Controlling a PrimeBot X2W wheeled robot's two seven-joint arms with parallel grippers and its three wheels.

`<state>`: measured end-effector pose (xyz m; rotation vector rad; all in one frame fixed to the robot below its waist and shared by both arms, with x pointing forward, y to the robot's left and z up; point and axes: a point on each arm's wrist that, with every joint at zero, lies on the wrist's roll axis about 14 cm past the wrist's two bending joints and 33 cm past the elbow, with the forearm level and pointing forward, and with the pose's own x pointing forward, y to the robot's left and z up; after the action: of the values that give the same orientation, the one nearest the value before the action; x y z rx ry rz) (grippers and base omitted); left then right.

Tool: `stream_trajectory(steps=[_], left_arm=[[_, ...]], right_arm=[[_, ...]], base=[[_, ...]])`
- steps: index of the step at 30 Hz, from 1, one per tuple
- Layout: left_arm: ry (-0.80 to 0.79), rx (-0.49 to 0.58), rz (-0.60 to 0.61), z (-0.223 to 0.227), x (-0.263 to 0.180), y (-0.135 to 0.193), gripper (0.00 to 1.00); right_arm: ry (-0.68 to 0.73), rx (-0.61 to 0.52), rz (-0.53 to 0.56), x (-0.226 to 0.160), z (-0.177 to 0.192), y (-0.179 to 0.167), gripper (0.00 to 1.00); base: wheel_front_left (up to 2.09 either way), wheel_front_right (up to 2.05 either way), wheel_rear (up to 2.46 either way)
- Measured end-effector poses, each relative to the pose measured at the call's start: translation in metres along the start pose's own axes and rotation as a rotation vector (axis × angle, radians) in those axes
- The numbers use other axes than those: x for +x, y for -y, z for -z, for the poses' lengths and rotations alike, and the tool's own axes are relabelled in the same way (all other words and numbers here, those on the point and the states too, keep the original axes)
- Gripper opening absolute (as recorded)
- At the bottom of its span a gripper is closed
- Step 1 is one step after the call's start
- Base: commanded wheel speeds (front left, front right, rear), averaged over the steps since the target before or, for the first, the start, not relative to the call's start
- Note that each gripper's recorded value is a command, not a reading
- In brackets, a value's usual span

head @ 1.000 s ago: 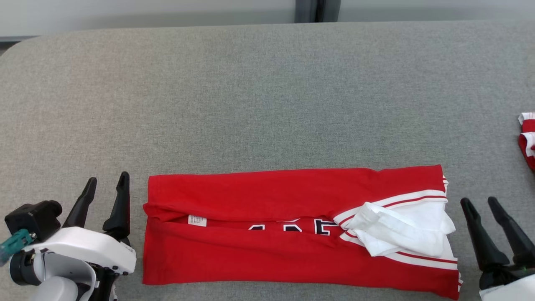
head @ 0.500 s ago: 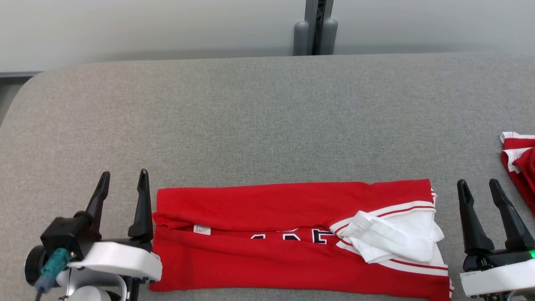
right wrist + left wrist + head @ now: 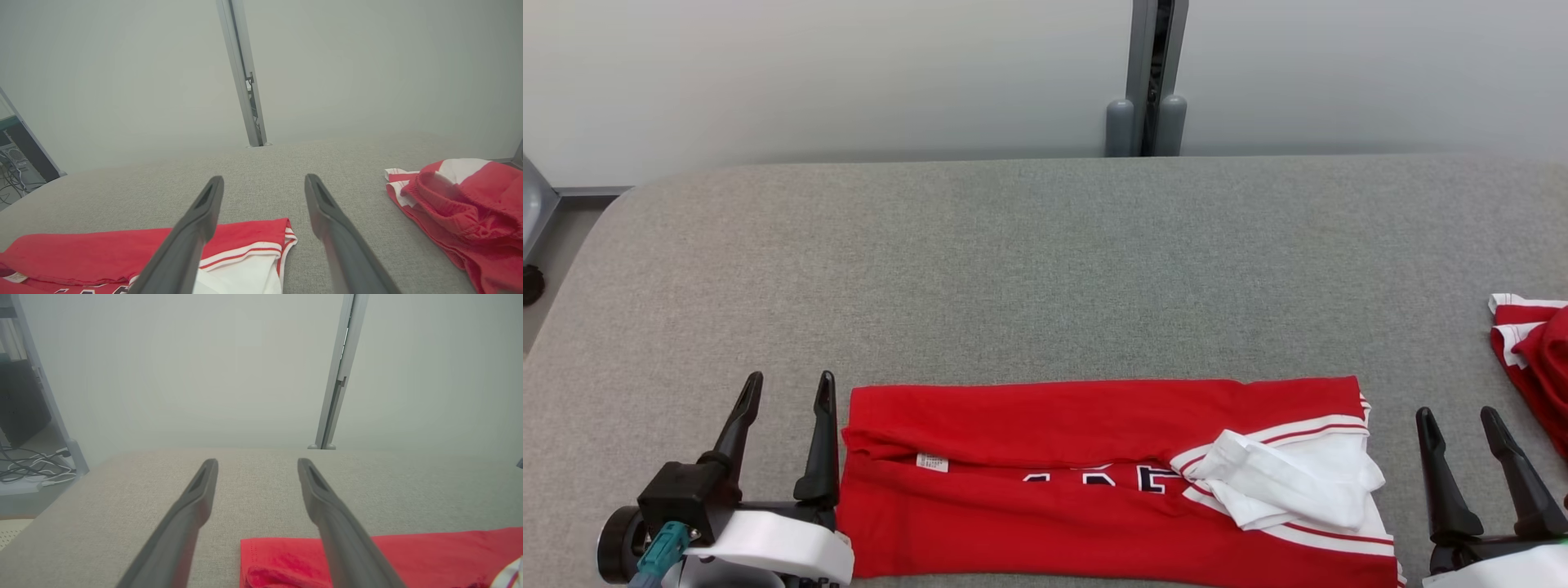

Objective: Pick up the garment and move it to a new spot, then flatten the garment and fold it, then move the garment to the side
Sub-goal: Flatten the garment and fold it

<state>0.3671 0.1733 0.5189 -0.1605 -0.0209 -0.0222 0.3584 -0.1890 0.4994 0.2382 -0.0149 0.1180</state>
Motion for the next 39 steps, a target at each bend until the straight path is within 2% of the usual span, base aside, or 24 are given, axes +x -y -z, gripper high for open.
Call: stream_trajectory(steps=[20, 30, 39], left_arm=[[0.019, 0.037, 0.013, 0.009, -0.01, -0.009, 1.0], [0.012, 0.025, 0.017, 0.014, -0.006, -0.006, 1.0], [-0.005, 0.015, -0.003, 0.021, -0.007, -0.011, 1.0]], right_arm=[[-0.06, -0.003, -0.012, 0.0, 0.015, -0.003, 1.0], [-0.281, 0.044, 0.0, 0.003, 0.075, 0.004, 1.0], [-0.425, 0.093, 0.023, -0.002, 0.119, 0.007, 1.0]], base=[[0.0, 0.0, 0.0], [0.0, 0.0, 0.0], [0.0, 0.0, 0.0]])
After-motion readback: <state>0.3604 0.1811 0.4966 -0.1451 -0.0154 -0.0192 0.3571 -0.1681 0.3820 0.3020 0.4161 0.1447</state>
